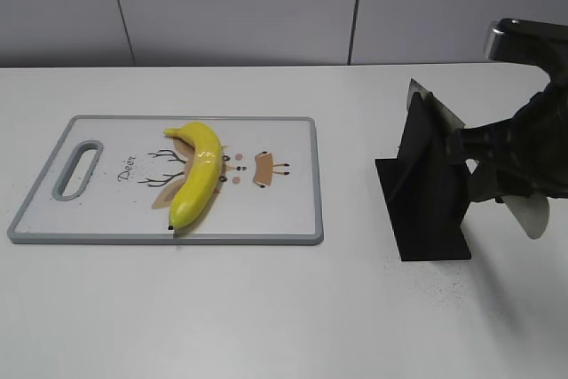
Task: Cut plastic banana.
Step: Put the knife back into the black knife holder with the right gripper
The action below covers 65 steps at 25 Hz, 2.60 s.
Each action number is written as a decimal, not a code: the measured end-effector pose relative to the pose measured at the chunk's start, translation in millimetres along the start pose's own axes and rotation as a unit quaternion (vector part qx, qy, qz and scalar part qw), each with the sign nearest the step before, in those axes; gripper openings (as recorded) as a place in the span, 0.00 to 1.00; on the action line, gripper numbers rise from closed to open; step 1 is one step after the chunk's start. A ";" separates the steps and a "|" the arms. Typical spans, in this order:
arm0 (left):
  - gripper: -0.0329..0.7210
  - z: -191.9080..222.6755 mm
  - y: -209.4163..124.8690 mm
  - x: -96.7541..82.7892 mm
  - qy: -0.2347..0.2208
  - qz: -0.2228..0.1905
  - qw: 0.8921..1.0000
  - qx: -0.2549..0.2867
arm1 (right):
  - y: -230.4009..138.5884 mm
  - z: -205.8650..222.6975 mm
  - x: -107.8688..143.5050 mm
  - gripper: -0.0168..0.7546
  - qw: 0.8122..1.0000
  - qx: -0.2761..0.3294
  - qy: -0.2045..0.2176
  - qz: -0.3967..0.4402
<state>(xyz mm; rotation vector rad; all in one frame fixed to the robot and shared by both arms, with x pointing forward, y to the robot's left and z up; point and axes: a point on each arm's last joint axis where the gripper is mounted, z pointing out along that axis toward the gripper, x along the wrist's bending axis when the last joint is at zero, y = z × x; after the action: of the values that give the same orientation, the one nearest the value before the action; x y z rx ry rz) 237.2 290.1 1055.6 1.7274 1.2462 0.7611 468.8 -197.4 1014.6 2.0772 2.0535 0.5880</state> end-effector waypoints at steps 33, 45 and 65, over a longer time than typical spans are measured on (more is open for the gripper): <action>0.46 0.6 0.3 0.1 0.033 -0.017 0.999 0.000 | 1.6 -47.5 -2.1 0.78 0.993 -0.066 0.011 -0.098; 0.46 1.0 0.5 0.3 0.051 -0.026 0.998 0.000 | -75.6 -76.0 -37.7 0.78 0.987 -0.105 0.021 -0.119; 0.37 1.0 0.6 0.2 0.051 -0.026 0.998 -0.001 | -165.4 -112.1 -77.8 0.76 0.950 -0.241 0.050 -0.191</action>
<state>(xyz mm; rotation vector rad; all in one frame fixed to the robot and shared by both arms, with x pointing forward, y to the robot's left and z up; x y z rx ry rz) 238.4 289.9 1055.7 1.6657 1.3535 0.8277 274.7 -284.7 1040.6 1.3616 2.0233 1.0121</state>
